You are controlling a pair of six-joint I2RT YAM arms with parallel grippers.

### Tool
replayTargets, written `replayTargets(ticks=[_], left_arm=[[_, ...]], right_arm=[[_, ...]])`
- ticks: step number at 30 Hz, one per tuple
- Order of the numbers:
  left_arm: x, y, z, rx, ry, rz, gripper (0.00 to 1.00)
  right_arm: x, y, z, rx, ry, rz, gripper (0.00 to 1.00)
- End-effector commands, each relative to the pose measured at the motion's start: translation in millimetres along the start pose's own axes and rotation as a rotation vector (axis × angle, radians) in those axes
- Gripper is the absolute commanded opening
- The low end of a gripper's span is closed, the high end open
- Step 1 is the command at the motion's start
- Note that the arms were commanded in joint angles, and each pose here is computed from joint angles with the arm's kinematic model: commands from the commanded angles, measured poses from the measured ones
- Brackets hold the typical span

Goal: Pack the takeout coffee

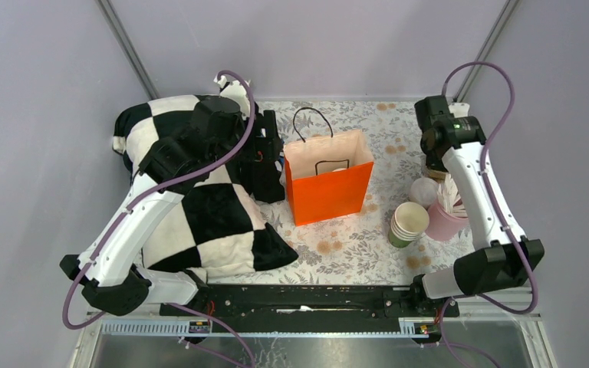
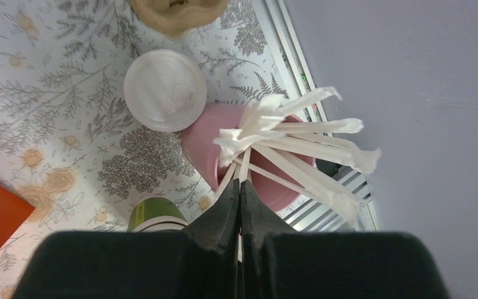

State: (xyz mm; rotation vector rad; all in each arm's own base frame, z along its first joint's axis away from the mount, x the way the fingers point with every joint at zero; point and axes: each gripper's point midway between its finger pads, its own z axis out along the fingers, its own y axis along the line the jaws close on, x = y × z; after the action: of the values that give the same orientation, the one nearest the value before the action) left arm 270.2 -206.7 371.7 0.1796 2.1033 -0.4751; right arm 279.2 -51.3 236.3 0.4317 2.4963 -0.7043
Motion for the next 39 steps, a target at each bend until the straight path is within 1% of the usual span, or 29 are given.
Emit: replayTargets(ticks=[1,5,10,12,15,18,20,21,22,25,27,30,36,39], left_arm=[[-21.9,-11.1,-1.5,0.042,-0.064,-0.027,0.99],[-27.6,-10.1,0.3,0.026,-0.075,-0.025,0.99],[-36.3,-7.5,0.6,-0.002,-0.097,-0.046,0.99],[-39.1,-6.4,-0.6,-0.011,-0.108,-0.062,0.99],[-41.6,-5.6,-2.5,-0.018,-0.120,-0.088,0.99],[-44.5,-4.5,-6.1,-0.021,-0.139,-0.116,0.99],[-46.9,-3.0,-9.8,-0.026,-0.153,-0.135,0.99],[-47.7,-2.2,-11.2,-0.029,-0.158,-0.141,0.99],[-48.2,-1.4,-12.9,-0.031,-0.163,-0.148,0.99],[-46.9,1.2,-17.5,-0.037,-0.170,-0.169,0.99],[-44.8,3.4,-20.4,-0.041,-0.174,-0.192,0.99],[-42.0,6.7,-24.2,-0.048,-0.179,-0.211,0.99],[-42.2,11.3,-32.3,-0.059,-0.200,-0.250,0.99],[-40.6,11.5,-34.2,-0.055,-0.200,-0.261,0.99]], right_arm=[[-9.2,-35.4,-42.4,-0.008,-0.055,0.039,0.04],[-8.6,-48.3,-73.7,-0.074,-0.050,0.060,0.02],[-30.2,-43.3,-127.6,-0.328,-0.176,0.115,0.01],[-44.9,-39.6,-152.9,-0.438,-0.246,0.143,0.00],[-70.8,-28.6,-198.9,-0.652,-0.400,0.167,0.00],[-88.7,-6.4,-253.8,-0.945,-0.556,0.161,0.00],[-94.0,15.5,-295.6,-1.196,-0.617,0.132,0.00],[-95.7,20.0,-308.3,-1.267,-0.625,0.138,0.00],[-97.6,22.8,-317.9,-1.319,-0.633,0.142,0.00],[-105.4,19.7,-331.3,-1.357,-0.677,0.160,0.00],[-105.9,21.3,-339.4,-1.395,-0.682,0.137,0.00],[-97.6,33.8,-343.7,-1.474,-0.619,0.074,0.00],[-78.4,60.7,-325.7,-1.541,-0.476,-0.023,0.00],[-67.5,81.4,-309.1,-1.524,-0.388,-0.061,0.00]])
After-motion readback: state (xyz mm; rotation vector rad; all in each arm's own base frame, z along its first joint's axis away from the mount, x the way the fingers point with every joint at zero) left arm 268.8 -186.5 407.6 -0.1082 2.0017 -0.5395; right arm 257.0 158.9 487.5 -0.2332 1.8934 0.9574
